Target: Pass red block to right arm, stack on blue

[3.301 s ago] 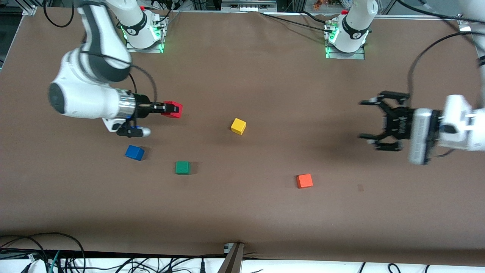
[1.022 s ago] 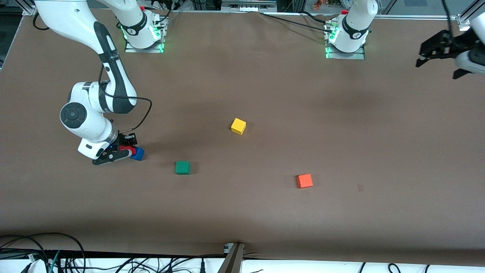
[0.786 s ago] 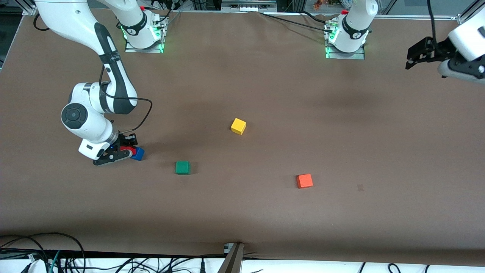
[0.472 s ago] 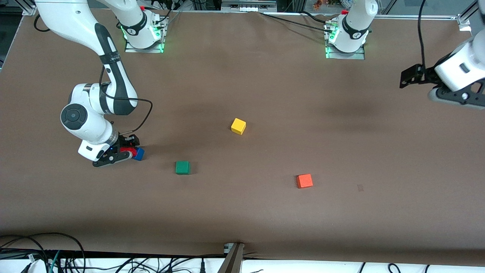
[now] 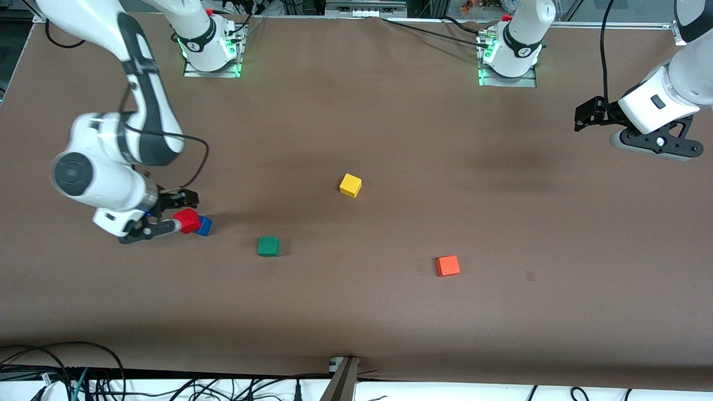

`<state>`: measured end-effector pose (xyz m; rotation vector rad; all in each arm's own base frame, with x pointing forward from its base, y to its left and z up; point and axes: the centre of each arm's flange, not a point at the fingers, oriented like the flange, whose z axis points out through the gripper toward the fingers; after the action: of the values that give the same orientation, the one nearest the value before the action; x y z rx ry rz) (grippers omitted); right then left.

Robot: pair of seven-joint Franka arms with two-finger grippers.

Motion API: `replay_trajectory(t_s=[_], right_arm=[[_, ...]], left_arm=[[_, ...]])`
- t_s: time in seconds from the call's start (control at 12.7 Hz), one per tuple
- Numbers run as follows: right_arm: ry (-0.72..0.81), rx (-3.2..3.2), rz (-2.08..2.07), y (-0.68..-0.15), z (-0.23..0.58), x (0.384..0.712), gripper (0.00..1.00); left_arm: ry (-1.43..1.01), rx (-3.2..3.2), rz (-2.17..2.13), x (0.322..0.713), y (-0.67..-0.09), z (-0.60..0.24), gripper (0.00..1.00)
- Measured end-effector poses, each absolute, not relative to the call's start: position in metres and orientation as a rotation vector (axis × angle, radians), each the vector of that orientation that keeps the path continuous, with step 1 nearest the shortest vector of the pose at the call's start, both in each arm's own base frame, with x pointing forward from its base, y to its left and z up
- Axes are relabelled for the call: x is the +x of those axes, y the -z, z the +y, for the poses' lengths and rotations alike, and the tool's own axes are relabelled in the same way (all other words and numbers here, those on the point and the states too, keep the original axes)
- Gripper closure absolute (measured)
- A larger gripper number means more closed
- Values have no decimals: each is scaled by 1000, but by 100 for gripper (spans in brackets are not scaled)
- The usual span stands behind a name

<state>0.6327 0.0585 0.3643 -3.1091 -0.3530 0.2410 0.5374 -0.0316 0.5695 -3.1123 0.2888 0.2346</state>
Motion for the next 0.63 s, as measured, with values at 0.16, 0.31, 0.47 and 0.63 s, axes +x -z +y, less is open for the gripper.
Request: replay_trajectory(t_s=[0.16, 0.31, 0.47, 0.63], right_arm=[[-311, -3097, -197, -421, 39, 628, 0], [-354, -3068, -125, -479, 22, 611, 0], [-392, -3041, -75, -529, 9, 585, 0], [-442, -3043, -52, -567, 1, 558, 0]], left_arm=[[-175, -3116, 274, 542, -573, -32, 0], [-147, -3117, 262, 543, -579, -32, 0], [-117, -3118, 261, 545, -587, -33, 0], [-101, -3120, 237, 546, -591, -36, 0]])
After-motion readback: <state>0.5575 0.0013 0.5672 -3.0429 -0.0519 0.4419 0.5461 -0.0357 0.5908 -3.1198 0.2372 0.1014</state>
